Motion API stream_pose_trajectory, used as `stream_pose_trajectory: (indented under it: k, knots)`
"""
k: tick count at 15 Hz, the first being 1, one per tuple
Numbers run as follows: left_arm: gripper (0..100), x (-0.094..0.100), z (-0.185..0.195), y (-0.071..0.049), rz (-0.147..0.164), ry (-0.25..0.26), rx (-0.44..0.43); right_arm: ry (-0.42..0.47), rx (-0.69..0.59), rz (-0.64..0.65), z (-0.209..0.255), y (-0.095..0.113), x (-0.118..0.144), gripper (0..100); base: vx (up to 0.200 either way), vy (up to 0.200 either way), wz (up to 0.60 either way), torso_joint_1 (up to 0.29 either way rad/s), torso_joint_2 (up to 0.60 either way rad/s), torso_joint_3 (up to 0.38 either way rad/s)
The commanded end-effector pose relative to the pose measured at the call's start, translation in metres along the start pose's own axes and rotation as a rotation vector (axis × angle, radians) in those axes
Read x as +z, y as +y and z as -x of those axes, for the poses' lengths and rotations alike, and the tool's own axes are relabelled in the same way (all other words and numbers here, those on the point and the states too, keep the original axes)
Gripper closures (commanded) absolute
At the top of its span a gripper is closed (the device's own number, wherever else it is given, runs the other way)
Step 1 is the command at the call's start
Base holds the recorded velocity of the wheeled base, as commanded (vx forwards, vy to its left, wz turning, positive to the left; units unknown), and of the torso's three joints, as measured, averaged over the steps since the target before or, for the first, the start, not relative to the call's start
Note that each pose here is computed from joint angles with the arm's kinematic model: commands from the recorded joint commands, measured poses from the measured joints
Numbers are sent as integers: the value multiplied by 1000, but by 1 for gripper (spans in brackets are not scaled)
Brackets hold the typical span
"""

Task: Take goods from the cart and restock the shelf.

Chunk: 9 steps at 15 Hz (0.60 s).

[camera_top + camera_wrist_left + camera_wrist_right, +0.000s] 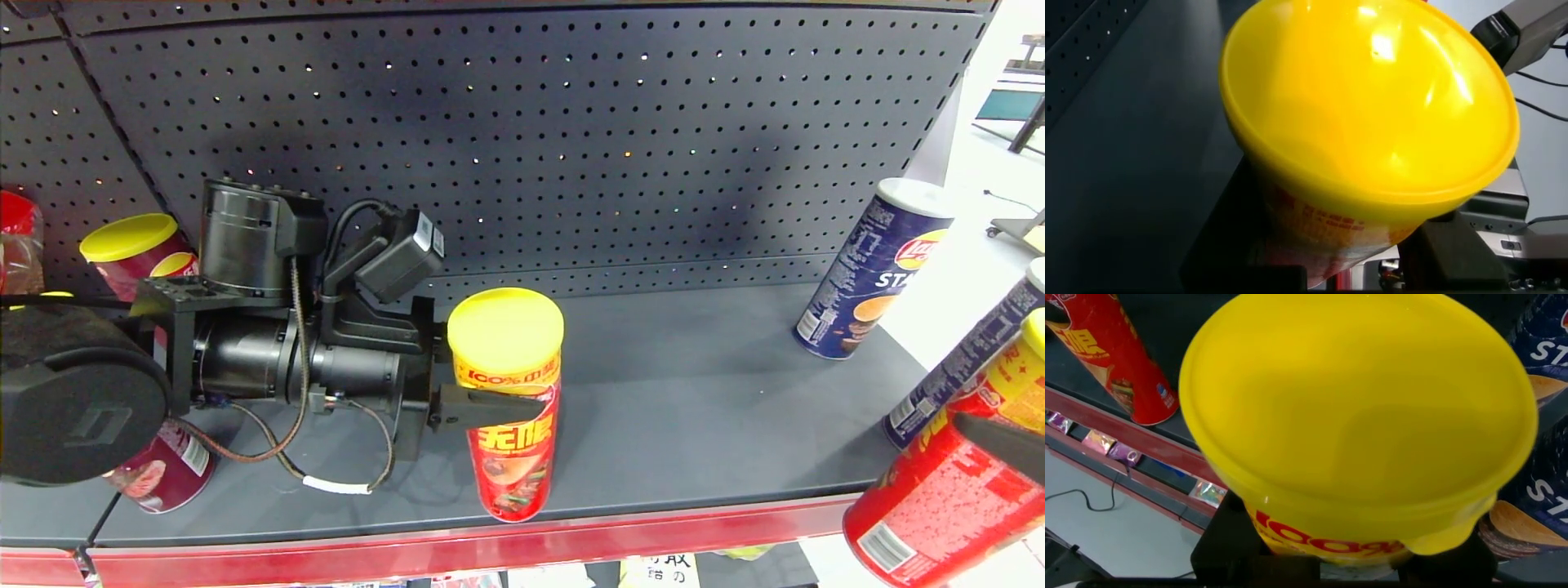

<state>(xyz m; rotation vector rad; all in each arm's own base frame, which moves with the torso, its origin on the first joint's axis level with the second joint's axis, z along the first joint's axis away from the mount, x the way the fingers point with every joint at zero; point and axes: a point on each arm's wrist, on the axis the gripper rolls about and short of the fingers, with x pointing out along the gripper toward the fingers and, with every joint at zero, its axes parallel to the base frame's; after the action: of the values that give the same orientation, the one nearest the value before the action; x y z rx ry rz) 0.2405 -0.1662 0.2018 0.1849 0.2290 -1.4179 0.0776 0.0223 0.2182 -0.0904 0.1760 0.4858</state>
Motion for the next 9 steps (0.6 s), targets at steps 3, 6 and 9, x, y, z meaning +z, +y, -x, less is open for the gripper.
stream_pose_trajectory:
  k: [3,6,9]
  knots:
    - [100,-1,0,-1,2,5,1,1,1,0,0,0,0,100,0,0,0,0,0,0]
    - [100,-1,0,0,2,5,6,3,1,0,0,0,-1,100,0,0,0,0,0,0]
    - [100,-1,0,0,3,7,10,2,6,0,-1,0,0,100,0,0,0,0,0,0]
